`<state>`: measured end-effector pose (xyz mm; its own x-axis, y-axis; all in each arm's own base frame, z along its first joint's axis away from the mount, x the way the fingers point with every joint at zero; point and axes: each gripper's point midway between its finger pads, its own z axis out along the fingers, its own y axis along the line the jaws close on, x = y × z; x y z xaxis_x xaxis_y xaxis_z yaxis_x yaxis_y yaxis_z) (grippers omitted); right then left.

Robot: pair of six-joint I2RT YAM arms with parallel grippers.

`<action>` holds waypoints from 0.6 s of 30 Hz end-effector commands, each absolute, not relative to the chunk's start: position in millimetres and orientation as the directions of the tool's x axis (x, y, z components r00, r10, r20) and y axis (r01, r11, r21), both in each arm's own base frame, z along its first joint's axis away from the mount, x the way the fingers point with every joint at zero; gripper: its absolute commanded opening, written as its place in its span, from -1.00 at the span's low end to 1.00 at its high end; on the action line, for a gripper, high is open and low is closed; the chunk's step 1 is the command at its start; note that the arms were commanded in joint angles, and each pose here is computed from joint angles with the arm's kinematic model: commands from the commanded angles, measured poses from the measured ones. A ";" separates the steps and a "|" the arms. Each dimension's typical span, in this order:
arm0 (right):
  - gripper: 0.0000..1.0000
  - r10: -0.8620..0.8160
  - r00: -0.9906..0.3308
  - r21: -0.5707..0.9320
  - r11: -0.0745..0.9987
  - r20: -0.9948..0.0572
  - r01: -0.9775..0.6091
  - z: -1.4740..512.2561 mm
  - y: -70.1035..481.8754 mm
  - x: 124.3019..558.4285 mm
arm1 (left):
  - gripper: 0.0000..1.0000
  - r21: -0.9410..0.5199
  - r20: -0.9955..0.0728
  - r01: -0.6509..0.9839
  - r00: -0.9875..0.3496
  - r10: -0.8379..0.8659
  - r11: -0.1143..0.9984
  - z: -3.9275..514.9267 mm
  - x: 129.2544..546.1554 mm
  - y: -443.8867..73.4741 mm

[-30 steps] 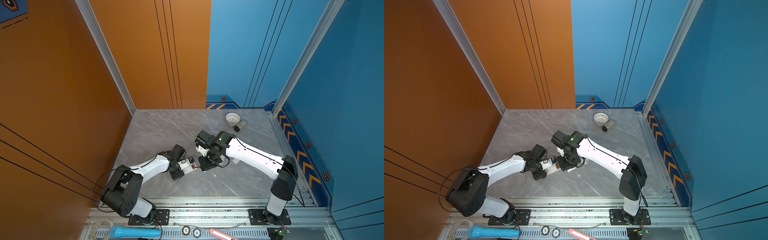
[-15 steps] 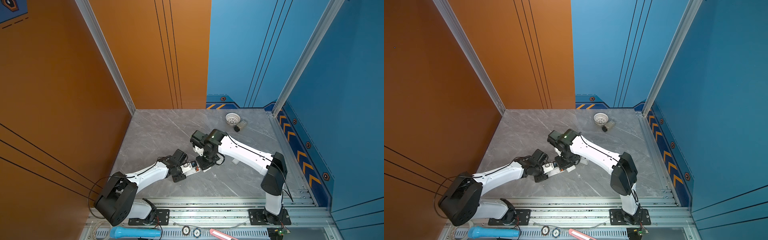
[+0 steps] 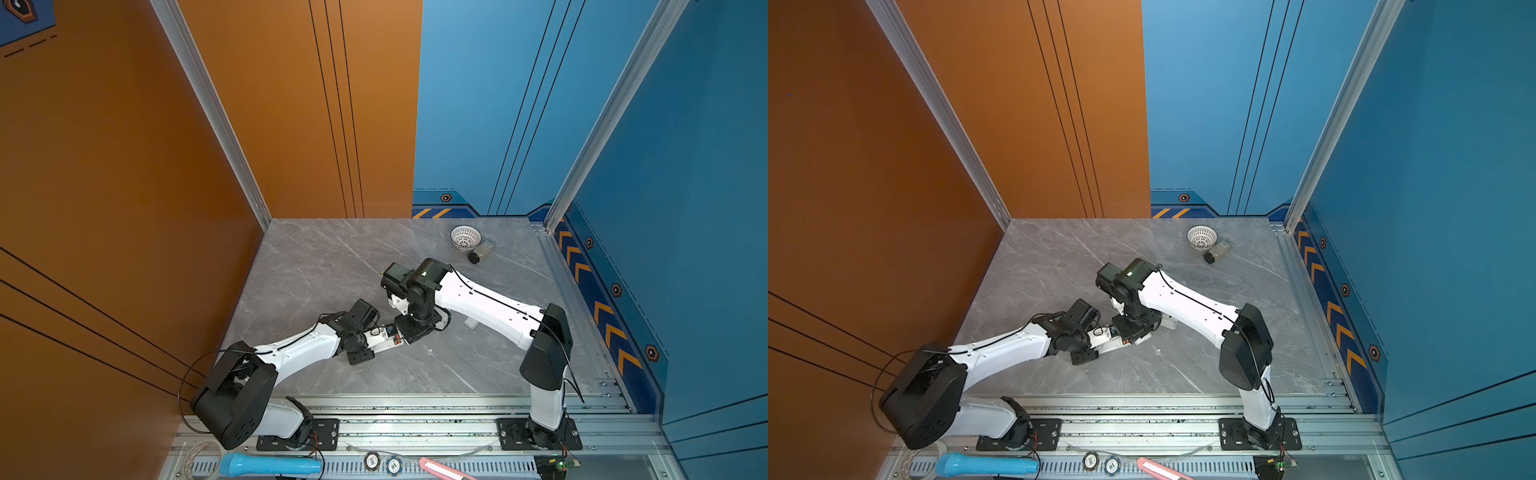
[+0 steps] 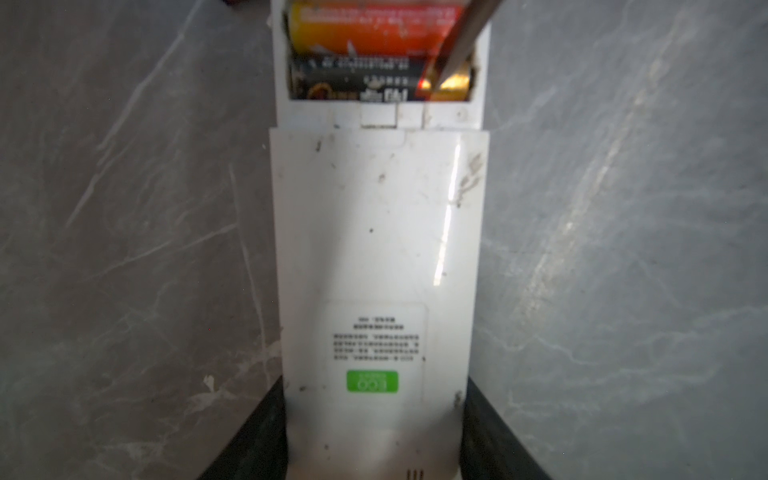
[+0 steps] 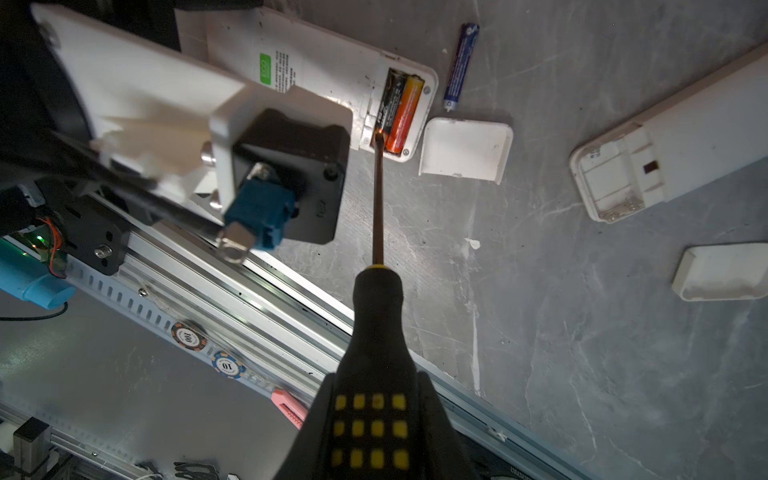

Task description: Unload the batteries from the remote control

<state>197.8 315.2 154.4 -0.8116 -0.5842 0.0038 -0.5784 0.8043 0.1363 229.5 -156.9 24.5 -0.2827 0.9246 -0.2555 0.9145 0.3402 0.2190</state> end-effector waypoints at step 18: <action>-1.00 -0.623 -0.778 0.167 0.778 0.076 -0.606 145.6 321.0 186.1 | -0.86 0.182 -0.139 0.934 -0.283 0.949 0.306 6.0 213.3 -143.5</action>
<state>192.8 312.4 149.3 -0.7991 -0.5992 0.0495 -0.5892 0.7969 0.1333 230.6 -157.5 24.2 -0.2812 0.9289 -0.2410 0.9158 0.3347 0.2218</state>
